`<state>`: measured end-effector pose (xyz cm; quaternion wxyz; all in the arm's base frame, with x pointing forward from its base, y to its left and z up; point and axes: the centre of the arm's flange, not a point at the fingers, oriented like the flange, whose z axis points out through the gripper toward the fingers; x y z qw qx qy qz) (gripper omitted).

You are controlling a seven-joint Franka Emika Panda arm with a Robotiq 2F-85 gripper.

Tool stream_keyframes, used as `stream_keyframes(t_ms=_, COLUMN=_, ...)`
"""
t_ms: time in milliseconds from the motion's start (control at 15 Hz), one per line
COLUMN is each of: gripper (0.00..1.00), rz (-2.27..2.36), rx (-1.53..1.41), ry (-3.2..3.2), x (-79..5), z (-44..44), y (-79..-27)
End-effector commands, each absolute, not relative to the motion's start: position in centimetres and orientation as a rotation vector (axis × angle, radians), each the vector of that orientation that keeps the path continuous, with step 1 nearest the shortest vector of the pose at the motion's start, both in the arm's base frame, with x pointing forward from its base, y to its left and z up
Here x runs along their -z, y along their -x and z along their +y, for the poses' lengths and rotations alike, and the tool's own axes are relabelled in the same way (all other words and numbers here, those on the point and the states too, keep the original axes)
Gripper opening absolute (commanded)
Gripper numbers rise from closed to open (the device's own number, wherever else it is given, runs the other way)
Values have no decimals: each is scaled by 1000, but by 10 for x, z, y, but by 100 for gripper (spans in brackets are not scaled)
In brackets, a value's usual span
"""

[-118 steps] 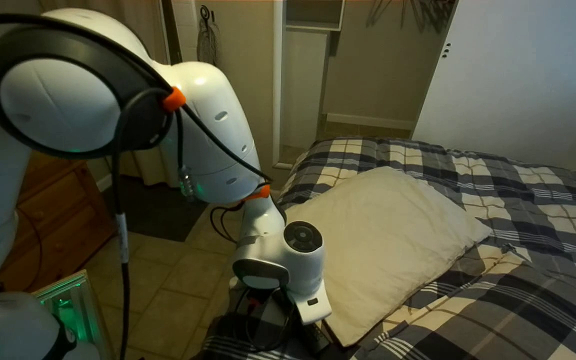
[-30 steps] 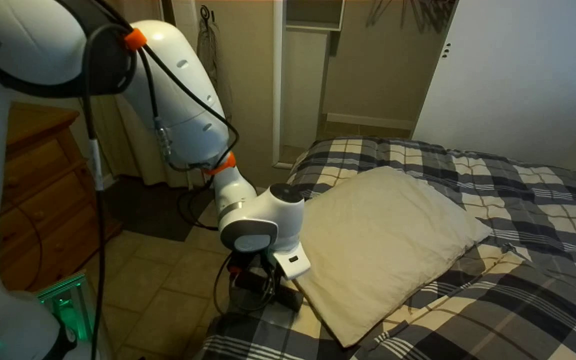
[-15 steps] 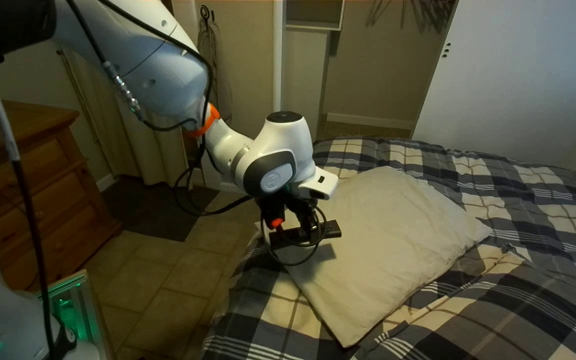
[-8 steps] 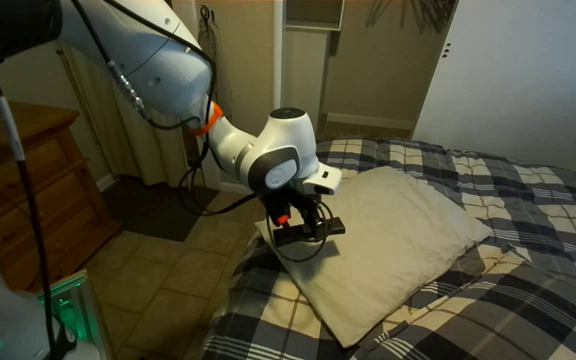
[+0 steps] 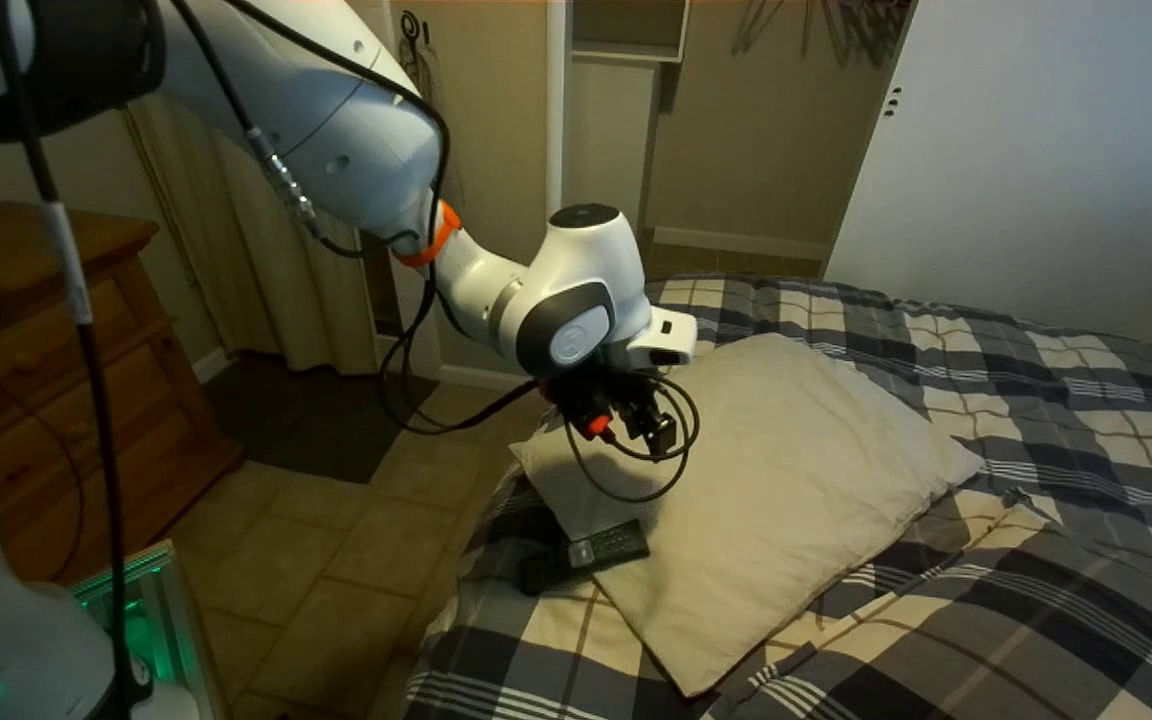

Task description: Pick up the black remote and put it on the white pillow

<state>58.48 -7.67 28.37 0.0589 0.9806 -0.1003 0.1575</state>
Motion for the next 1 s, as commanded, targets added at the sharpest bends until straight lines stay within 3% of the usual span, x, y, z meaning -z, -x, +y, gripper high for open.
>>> stream_keyframes(t_ms=0, gripper=32, rz=-113, rx=-565, ry=-2941, x=-275, z=-86, y=-624)
stream_keyframes(t_ms=67, gripper=32, rz=-93, rx=-581, ry=-2944, x=-273, z=-86, y=-628)
stream_keyframes(t_ms=133, gripper=82, rz=-80, rx=-589, ry=-2948, x=-270, z=-86, y=-632)
stream_keyframes(t_ms=200, gripper=83, rz=-79, rx=-587, ry=-2956, x=-268, z=-86, y=-634)
stream_keyframes(t_ms=400, gripper=100, rz=-270, rx=-409, ry=-3018, x=-269, z=-80, y=-624)
stream_keyframes(t_ms=933, gripper=100, rz=-542, rx=30, ry=-3017, x=-224, z=-99, y=-565)
